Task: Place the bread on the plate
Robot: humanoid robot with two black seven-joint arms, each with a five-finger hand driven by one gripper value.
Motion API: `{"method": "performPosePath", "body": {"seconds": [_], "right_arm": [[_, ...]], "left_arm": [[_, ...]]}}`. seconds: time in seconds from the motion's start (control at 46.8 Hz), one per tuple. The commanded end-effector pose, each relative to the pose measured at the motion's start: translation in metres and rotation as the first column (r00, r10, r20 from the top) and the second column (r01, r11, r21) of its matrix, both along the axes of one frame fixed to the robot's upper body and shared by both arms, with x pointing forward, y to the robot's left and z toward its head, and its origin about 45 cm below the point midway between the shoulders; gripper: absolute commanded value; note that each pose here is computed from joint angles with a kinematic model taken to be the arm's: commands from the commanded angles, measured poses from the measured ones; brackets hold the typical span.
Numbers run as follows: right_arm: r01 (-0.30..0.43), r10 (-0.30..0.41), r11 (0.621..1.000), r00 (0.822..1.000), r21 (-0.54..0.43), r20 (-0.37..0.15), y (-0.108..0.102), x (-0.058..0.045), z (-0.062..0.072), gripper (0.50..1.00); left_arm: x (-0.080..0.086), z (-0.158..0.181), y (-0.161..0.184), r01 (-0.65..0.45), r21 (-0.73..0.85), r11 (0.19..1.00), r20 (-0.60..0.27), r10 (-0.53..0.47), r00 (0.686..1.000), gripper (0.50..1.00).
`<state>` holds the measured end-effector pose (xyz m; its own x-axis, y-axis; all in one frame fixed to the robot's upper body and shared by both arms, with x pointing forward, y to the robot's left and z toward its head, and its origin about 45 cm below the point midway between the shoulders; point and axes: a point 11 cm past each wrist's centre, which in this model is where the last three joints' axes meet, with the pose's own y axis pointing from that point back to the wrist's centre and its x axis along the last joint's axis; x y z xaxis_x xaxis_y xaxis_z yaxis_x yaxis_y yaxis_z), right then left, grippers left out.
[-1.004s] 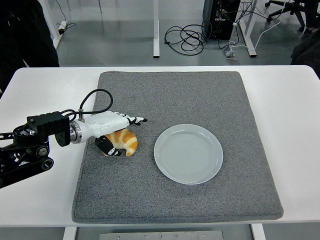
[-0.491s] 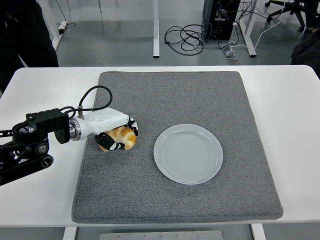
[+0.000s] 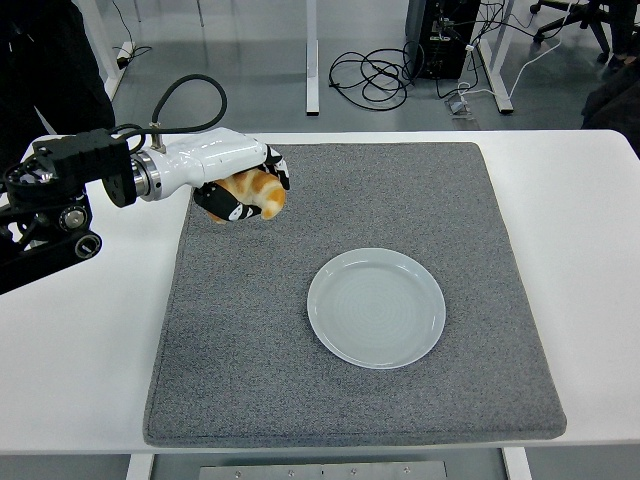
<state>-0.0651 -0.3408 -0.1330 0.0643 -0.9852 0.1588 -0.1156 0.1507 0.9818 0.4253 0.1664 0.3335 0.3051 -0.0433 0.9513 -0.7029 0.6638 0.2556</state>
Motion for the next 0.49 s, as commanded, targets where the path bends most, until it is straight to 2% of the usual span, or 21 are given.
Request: {"method": "performPosePath", "body": {"seconds": [0.0, 0.214, 0.47], "right_arm": [[0.0, 0.0, 1.0, 1.0, 0.0, 0.0, 0.0, 0.0, 0.0, 1.0], [0.0, 0.0, 1.0, 1.0, 0.0, 0.0, 0.0, 0.0, 0.0, 1.0], [-0.001, 0.001, 1.0, 1.0, 0.0, 0.0, 0.0, 0.0, 0.0, 1.0]], "left_arm": [[0.003, 0.014, -0.003, 0.004, 0.0, 1.0, 0.021, -0.004, 1.0, 0.5], [0.008, 0.044, -0.011, 0.022, 0.001, 1.0, 0.08, -0.022, 0.997, 0.5], [0.009, 0.059, -0.013, 0.025, 0.0, 1.0, 0.082, -0.025, 0.996, 0.5]]}}
